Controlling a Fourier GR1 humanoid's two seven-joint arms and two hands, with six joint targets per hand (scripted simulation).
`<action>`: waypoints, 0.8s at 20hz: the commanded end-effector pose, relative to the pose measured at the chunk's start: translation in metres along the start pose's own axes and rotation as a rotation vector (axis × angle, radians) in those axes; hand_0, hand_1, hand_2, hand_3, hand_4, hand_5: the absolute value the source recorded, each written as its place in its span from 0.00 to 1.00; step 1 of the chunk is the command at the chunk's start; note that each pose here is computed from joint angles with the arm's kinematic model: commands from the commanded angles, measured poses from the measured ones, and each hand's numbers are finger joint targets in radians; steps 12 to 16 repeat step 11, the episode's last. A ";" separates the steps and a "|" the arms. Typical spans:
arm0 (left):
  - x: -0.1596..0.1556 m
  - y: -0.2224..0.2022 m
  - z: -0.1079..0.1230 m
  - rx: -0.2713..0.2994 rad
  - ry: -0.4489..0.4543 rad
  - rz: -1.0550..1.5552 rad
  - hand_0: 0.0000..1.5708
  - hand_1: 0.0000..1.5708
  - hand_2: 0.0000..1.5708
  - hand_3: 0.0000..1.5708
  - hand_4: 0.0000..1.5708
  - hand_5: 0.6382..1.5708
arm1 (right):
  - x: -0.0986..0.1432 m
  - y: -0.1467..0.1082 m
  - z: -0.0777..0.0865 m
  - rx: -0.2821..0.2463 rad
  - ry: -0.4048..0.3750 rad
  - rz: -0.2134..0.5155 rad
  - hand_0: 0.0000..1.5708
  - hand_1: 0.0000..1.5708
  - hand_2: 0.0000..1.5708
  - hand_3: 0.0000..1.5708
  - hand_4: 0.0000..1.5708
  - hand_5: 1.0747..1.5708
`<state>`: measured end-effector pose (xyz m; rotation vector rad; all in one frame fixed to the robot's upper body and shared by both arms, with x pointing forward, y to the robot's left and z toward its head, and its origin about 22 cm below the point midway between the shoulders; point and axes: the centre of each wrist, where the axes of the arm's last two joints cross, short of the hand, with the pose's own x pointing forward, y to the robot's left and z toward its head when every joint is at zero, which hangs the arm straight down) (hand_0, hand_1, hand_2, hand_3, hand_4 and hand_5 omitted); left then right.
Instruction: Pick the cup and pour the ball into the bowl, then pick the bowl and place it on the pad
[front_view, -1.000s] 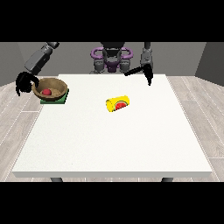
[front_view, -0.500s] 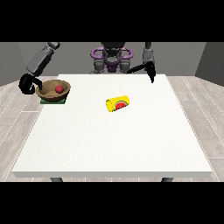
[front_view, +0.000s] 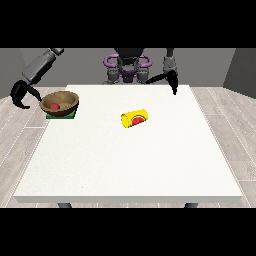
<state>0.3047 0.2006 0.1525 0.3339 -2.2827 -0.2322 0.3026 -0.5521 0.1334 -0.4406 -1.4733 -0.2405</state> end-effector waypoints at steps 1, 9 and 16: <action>0.013 0.008 0.003 0.018 -0.024 0.002 0.00 0.00 0.00 0.00 0.00 0.99 | 0.002 0.001 -0.001 -0.018 -0.040 0.018 0.00 0.00 0.24 0.14 0.00 0.81; -0.006 -0.007 0.010 0.000 0.087 0.018 0.00 0.00 0.00 0.00 0.00 1.00 | 0.060 -0.026 -0.001 0.035 -0.017 0.011 0.00 0.00 0.17 0.10 0.00 0.85; -0.021 -0.014 0.011 -0.006 0.158 0.012 0.00 0.00 0.00 0.00 0.00 1.00 | 0.075 -0.025 -0.002 0.116 -0.024 -0.016 0.00 0.00 0.12 0.18 0.00 0.86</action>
